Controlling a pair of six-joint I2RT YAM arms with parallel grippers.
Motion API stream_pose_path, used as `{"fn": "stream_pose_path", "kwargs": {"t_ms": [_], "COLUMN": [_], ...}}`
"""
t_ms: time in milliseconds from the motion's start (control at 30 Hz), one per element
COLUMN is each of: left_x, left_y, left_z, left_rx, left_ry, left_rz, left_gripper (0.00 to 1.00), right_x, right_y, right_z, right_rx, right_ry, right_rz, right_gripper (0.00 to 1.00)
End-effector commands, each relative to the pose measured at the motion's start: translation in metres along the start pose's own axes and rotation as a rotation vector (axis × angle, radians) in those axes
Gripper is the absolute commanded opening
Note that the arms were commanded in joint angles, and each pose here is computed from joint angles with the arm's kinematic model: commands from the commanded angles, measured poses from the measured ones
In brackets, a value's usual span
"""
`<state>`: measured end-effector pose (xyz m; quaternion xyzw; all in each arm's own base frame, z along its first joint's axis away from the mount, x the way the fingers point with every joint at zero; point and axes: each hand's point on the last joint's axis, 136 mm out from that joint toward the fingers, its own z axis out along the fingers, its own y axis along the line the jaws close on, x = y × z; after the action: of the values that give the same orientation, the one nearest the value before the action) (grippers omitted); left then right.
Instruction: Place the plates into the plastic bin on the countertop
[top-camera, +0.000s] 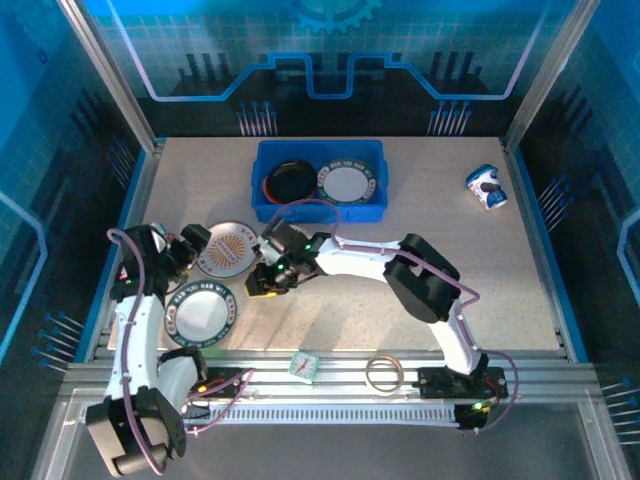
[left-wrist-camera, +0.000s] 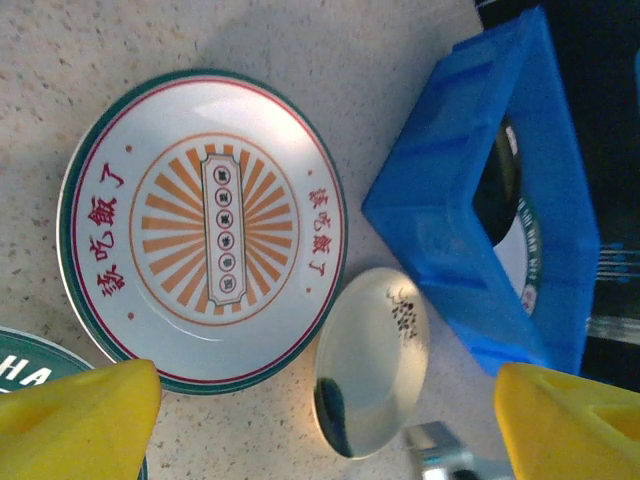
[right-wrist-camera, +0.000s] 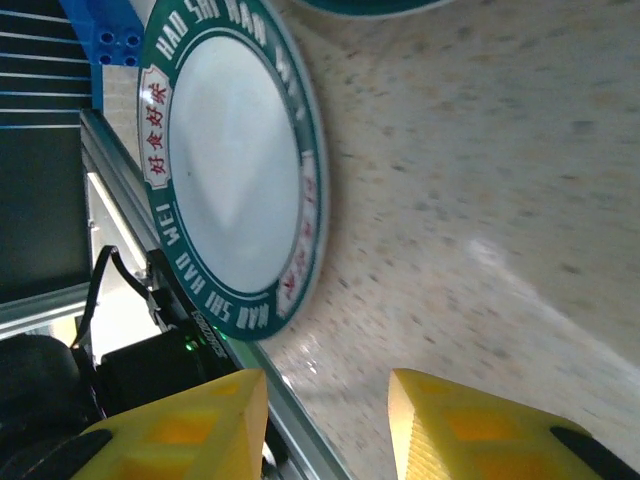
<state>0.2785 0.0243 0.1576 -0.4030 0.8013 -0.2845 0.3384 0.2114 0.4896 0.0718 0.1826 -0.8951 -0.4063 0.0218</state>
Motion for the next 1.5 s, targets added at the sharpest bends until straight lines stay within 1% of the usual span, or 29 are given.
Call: {"fn": "stream_pose_path", "kwargs": {"t_ms": [0,200,367,533,600,733,900,1033,1133,1233,1300,1333,1467], "left_x": [0.007,0.004,0.003,0.002,0.003,0.007,0.01,0.014,0.015,0.014,0.014,0.014,0.014], "left_y": [0.001,0.005,0.004,0.003,0.006,0.011,0.016,0.018,0.019,0.018,0.017,0.016,0.01], "left_z": [-0.005,-0.01,-0.01,-0.008,-0.007,-0.002,0.0,0.0,-0.001,-0.002,-0.002,-0.002,-0.006], "left_rx": [0.034,0.055,0.075,0.089,0.085,0.083,0.078,0.078,0.075,0.078,0.081,0.081,0.098], "left_ry": [0.03,0.012,0.011,0.008,0.012,0.022,0.026,0.032,0.031,0.03,0.028,0.029,0.037], "left_rz": [-0.036,-0.056,-0.058,-0.052,-0.053,-0.062,-0.066,-0.07,-0.061,-0.06,-0.056,-0.053,-0.028], "left_gripper": [0.88,0.88,0.89,0.89,0.89,0.89,0.89,0.89,0.89,0.89,0.89,0.89,0.89], "right_x": [0.006,0.005,0.007,0.001,0.002,0.001,0.001,0.0,0.001,0.0,0.0,-0.001,-0.003], "right_y": [0.013,0.005,-0.001,0.004,-0.006,-0.002,-0.001,-0.001,-0.004,-0.006,-0.006,-0.006,0.002], "right_z": [0.02,0.035,0.05,0.06,0.069,0.075,0.083,0.087,0.086,0.083,0.078,0.074,0.049], "right_rx": [-0.027,-0.008,-0.022,-0.06,-0.05,-0.079,-0.076,-0.069,-0.054,-0.05,-0.045,-0.043,-0.044], "right_ry": [0.027,0.043,0.068,0.059,0.069,0.069,0.089,0.099,0.099,0.092,0.085,0.08,0.055], "right_rz": [0.043,0.059,0.076,0.078,0.096,0.105,0.098,0.092,0.091,0.091,0.086,0.083,0.055], "right_gripper": [0.33,0.33,0.32,0.32,0.32,0.31,0.3,0.25,0.2,0.11,0.02,0.0,0.0]}}
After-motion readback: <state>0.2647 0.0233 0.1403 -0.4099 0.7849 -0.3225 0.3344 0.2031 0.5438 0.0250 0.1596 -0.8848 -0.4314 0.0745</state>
